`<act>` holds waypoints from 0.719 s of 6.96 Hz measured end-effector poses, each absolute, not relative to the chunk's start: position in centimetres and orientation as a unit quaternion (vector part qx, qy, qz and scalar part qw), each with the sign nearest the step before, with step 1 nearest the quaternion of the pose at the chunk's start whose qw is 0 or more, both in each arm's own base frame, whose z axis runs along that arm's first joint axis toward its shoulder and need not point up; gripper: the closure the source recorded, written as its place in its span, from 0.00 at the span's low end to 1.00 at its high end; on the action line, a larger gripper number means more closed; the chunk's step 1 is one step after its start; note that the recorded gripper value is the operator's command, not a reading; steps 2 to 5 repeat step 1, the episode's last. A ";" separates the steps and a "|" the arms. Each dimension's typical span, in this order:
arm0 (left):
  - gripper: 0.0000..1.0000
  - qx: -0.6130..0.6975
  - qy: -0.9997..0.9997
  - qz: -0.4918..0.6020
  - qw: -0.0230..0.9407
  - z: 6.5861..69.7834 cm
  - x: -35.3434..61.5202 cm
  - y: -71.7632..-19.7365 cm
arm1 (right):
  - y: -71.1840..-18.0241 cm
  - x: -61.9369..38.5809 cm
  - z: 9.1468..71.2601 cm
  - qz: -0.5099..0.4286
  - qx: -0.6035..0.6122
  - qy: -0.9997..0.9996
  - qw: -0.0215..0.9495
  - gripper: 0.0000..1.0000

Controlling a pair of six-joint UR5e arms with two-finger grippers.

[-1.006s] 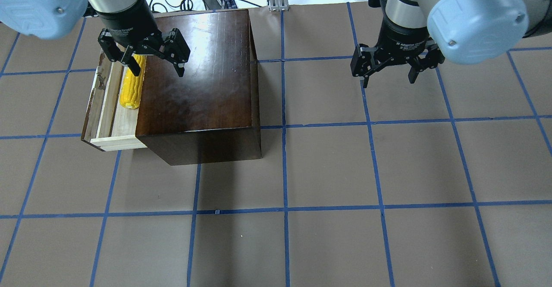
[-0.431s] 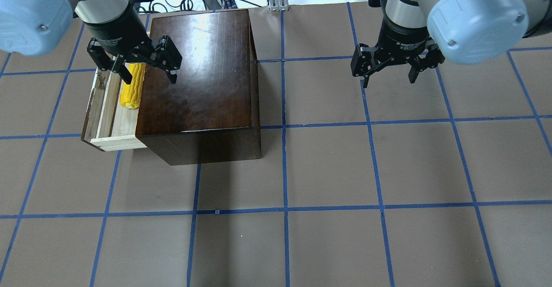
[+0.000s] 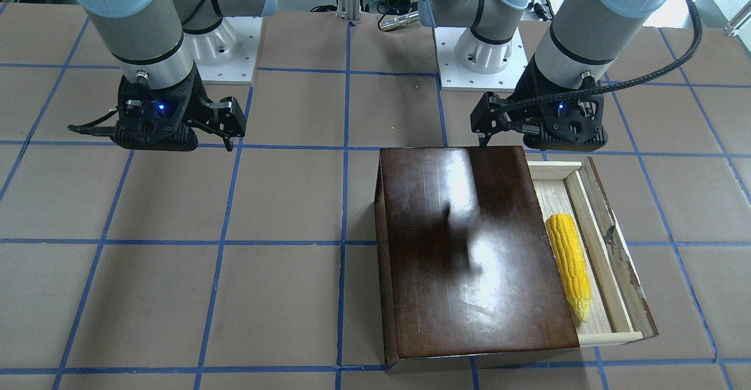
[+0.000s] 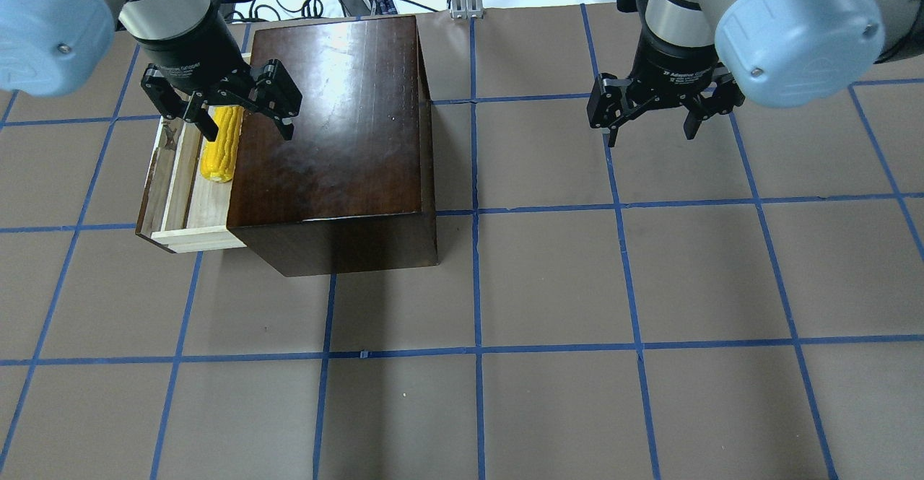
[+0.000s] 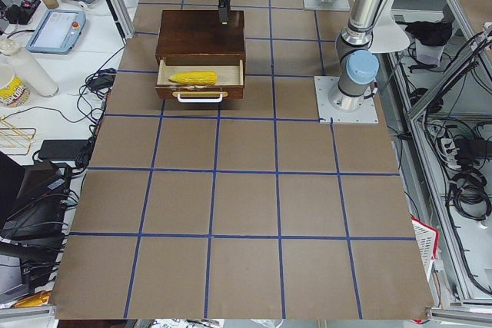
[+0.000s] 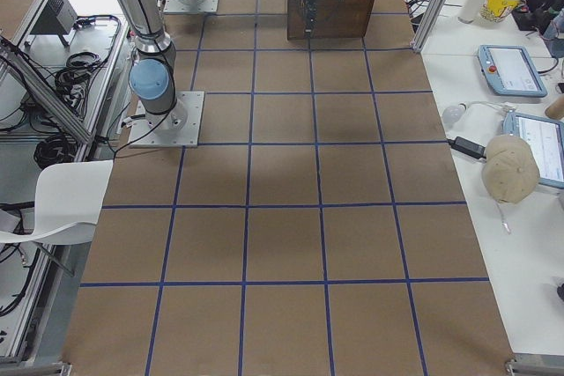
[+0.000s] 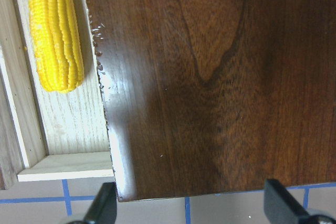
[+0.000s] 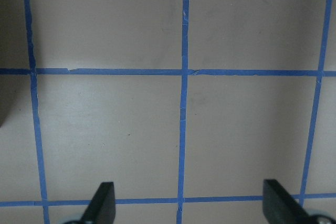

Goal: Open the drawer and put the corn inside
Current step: 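Raise the left gripper and move it over the cabinet top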

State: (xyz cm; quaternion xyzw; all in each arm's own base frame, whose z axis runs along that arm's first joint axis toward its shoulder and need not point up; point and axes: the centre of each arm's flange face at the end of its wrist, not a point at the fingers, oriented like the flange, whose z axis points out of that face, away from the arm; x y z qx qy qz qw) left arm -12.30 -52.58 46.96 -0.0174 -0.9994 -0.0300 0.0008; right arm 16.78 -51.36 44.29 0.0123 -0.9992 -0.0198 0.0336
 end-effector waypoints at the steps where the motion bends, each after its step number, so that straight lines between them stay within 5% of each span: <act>1: 0.00 -0.017 -0.999 -0.030 0.001 47.0 -12.3 -52.6 | -51.4 16.8 44.3 -0.020 0.012 -0.999 0.034 0.00; 5: 0.00 -0.017 -0.999 -0.030 0.001 47.0 -12.3 -52.6 | -51.4 16.8 44.3 -0.020 0.012 -0.999 0.034 0.00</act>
